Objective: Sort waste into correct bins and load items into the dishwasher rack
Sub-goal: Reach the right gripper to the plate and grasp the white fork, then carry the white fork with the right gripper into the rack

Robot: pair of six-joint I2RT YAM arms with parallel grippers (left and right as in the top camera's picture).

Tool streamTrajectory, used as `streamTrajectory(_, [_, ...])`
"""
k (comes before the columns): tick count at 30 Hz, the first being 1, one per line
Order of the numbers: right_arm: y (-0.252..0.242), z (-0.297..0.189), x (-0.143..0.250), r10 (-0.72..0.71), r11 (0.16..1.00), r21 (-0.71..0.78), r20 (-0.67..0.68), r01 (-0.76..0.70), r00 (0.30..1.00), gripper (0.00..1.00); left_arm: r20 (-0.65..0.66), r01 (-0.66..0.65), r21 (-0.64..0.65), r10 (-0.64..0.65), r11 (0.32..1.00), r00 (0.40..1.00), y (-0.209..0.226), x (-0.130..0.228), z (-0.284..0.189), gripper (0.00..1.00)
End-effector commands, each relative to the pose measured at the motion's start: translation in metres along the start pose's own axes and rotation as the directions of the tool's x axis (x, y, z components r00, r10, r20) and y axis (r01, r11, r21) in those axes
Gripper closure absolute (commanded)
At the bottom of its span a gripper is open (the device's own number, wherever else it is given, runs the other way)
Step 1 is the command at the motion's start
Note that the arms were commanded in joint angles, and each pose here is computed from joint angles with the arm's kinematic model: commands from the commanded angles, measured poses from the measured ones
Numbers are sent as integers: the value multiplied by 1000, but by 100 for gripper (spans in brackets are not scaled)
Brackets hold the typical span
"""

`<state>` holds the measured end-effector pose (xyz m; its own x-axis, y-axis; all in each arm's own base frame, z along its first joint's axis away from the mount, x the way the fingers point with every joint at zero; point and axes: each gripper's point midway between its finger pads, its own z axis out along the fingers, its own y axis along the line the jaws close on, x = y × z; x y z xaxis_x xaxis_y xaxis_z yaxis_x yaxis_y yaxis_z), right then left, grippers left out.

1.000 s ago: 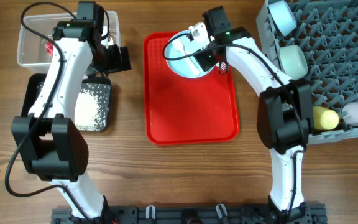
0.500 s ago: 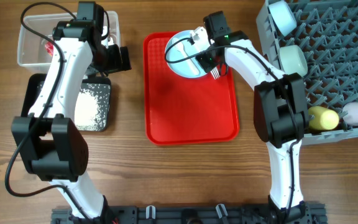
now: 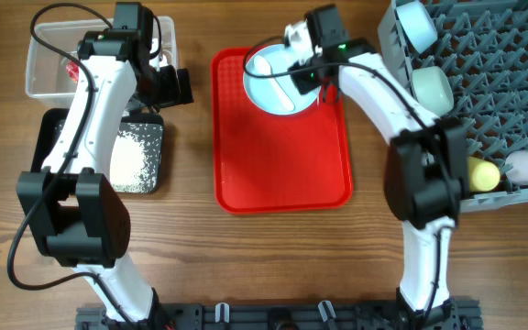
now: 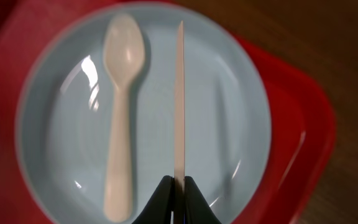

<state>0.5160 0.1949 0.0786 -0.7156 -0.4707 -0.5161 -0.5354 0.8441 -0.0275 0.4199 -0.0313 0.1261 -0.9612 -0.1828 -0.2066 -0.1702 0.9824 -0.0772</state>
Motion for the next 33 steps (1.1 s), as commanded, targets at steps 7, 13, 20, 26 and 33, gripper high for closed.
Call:
streamTrajectory(7, [-13, -140, -43, 375, 926, -40, 191, -375, 907, 96, -15, 19, 3, -19, 1000, 1000, 2, 2, 5, 0])
streamTrajectory(13, [-98, -223, 6, 808, 559, -24, 240, -829, 538, 96, -15, 19, 3, -19, 1000, 1000, 2, 2, 5, 0])
streamTrajectory(20, [-195, -310, 156, 902, 53, 305, 394, -951, 177, 96, -15, 19, 3, -19, 1000, 1000, 2, 2, 5, 0])
streamTrajectory(26, [-250, -366, 278, 815, -280, 545, 569, -791, 104, 96, -15, 19, 3, -19, 1000, 1000, 2, 2, 5, 0])
streamTrajectory(33, [-293, -350, 343, 774, -344, 521, 629, -781, 79, 96, -15, 19, 3, -19, 1000, 1000, 2, 2, 5, 0])
